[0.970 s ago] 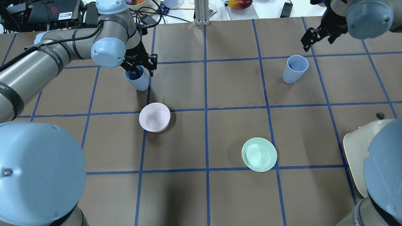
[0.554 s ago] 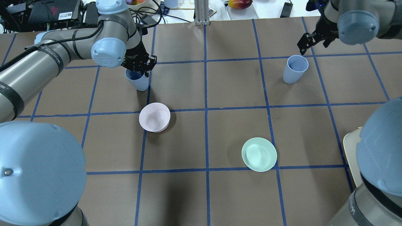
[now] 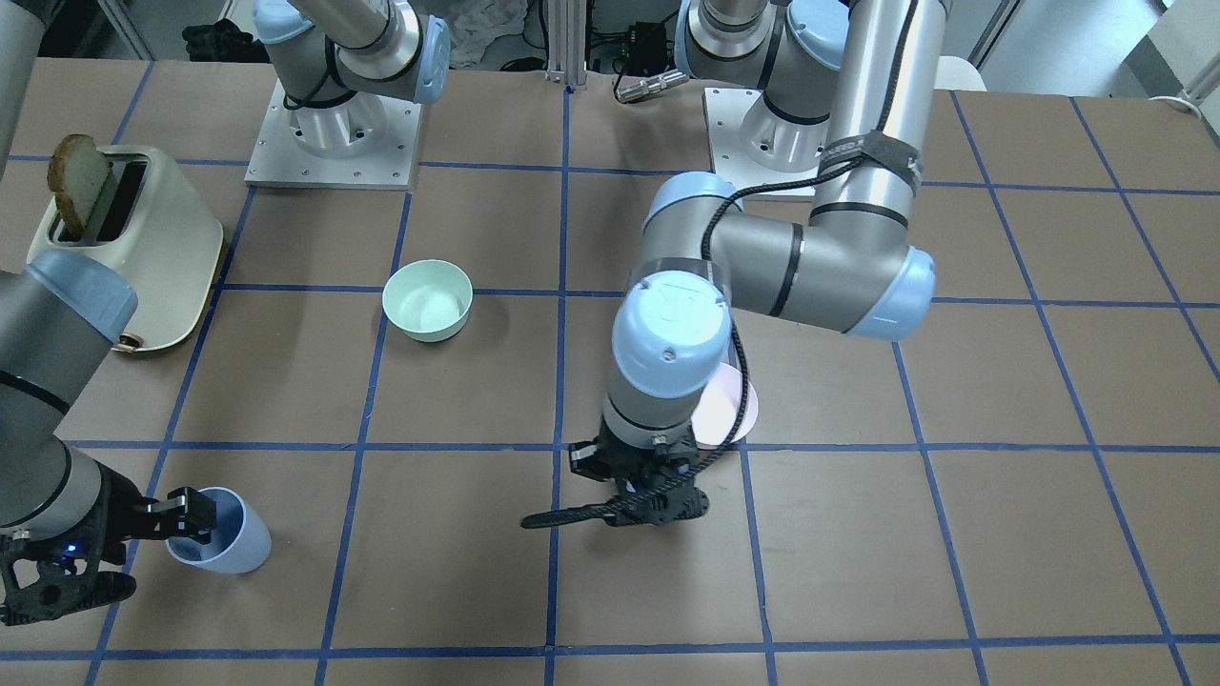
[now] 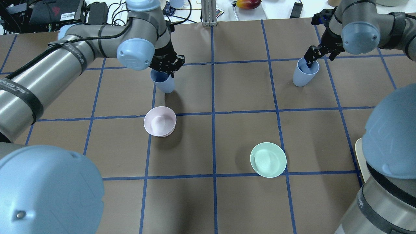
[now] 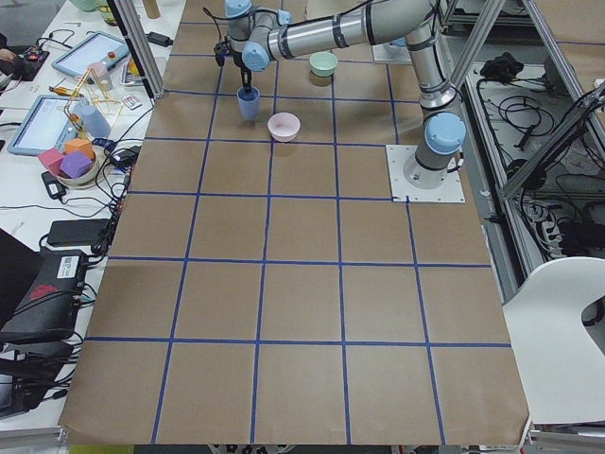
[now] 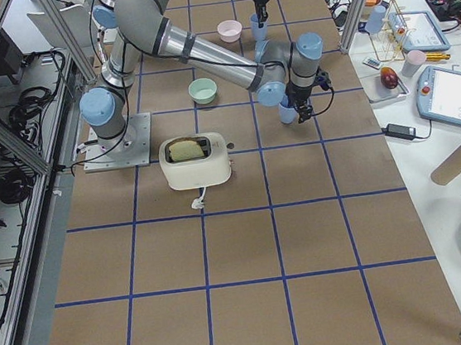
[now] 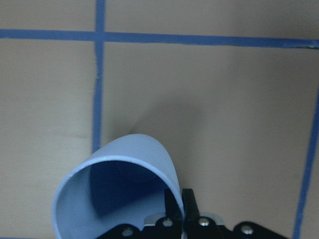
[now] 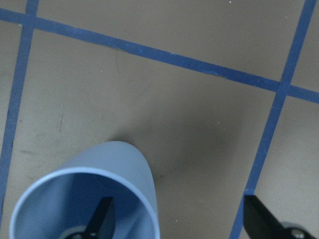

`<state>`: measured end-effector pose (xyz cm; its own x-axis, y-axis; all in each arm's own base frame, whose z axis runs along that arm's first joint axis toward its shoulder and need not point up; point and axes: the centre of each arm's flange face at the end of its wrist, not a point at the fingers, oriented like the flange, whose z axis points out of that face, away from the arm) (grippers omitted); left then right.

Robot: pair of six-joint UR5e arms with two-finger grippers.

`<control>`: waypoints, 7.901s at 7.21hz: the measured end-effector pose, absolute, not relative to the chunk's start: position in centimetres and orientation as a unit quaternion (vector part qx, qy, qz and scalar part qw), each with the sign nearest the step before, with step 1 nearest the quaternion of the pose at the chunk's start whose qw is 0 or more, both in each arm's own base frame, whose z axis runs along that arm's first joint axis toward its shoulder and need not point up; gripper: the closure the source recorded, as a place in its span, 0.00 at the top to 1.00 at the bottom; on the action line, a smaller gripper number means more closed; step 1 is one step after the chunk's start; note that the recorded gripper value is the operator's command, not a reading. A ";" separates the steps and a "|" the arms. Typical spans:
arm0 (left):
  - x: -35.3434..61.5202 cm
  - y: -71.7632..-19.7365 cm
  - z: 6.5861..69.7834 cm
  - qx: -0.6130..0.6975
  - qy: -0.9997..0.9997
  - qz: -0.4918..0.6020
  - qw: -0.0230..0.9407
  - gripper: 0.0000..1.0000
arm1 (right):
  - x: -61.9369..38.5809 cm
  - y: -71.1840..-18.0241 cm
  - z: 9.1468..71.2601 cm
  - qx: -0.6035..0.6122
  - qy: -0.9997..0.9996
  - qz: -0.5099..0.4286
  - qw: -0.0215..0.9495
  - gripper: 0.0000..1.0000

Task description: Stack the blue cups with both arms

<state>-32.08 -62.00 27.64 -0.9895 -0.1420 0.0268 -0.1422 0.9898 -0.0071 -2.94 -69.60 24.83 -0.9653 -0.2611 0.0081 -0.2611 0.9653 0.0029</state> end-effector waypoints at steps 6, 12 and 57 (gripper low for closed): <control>-39.9 -55.7 26.8 0.096 -0.995 -0.017 0.022 1.00 | -2.8 -68.7 27.0 0.129 -0.988 -0.076 -0.022 0.00; -26.7 -53.3 48.5 0.041 -0.999 -0.006 -0.013 1.00 | 6.7 -64.2 38.7 0.029 -0.992 -0.119 -0.037 0.00; -12.9 -49.7 49.8 0.039 -0.999 0.021 -0.008 1.00 | 15.2 -49.3 48.0 -0.006 -1.000 -0.008 0.018 1.00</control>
<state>-12.91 -49.72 49.75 -0.9969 -0.0777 -0.0139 -0.0770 0.9961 -0.0422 15.21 -49.29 47.95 -0.9993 0.0120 0.0368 0.0126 0.9998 0.0160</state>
